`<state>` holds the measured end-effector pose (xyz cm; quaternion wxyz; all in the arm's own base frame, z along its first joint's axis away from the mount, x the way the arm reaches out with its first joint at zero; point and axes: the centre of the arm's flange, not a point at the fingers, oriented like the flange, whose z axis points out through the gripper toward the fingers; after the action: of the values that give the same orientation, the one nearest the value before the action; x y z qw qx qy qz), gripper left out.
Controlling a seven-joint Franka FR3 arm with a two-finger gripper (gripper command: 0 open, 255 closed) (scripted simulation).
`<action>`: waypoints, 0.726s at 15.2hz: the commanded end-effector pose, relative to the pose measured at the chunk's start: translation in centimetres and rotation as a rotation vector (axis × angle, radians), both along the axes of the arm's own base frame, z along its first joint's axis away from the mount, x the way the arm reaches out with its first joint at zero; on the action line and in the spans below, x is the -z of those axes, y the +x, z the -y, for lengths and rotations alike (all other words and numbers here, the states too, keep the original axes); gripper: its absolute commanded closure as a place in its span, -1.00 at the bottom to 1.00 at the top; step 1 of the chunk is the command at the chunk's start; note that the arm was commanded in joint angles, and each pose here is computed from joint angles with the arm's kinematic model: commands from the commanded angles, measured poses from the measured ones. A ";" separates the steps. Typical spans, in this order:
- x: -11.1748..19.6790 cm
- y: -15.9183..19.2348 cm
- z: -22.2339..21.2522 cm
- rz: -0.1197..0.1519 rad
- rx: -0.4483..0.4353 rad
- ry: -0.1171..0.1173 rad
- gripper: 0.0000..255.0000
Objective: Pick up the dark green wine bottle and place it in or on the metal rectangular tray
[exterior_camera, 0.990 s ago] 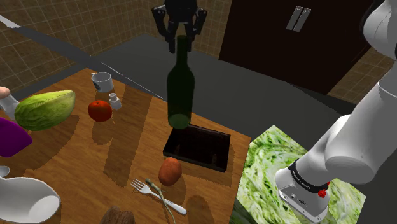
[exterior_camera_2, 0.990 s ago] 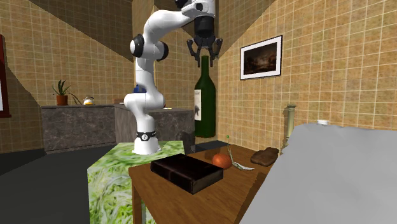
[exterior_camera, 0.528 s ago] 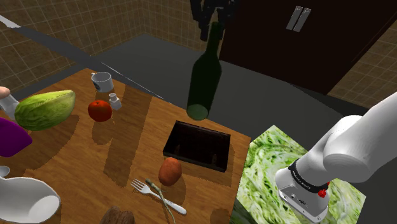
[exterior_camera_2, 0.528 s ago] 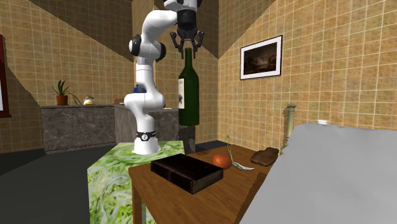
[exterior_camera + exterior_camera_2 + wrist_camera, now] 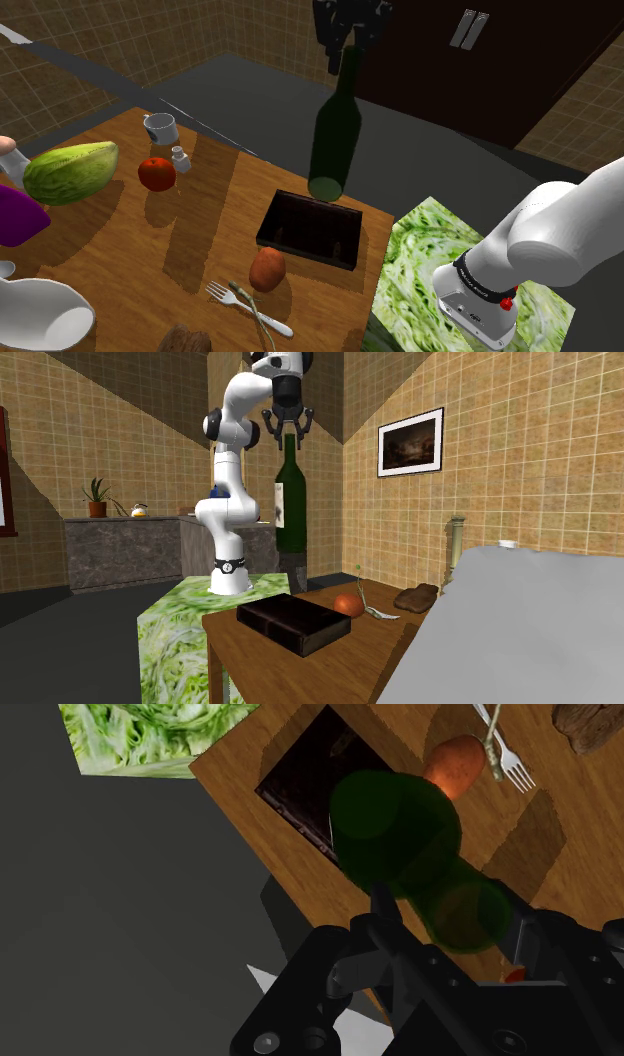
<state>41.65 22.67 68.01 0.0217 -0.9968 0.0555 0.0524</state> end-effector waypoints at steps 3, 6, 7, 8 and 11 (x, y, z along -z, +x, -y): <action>2.2 0.0 0.1 0.001 0.000 0.000 1.00; 3.8 0.0 0.1 0.001 0.000 0.000 1.00; 4.3 0.0 0.1 0.001 0.000 0.000 1.00; 4.8 0.0 0.1 0.001 0.000 0.000 1.00; 6.4 0.0 0.1 0.001 0.000 0.000 1.00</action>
<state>41.69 22.64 62.15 0.0216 -0.9968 0.0555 0.0525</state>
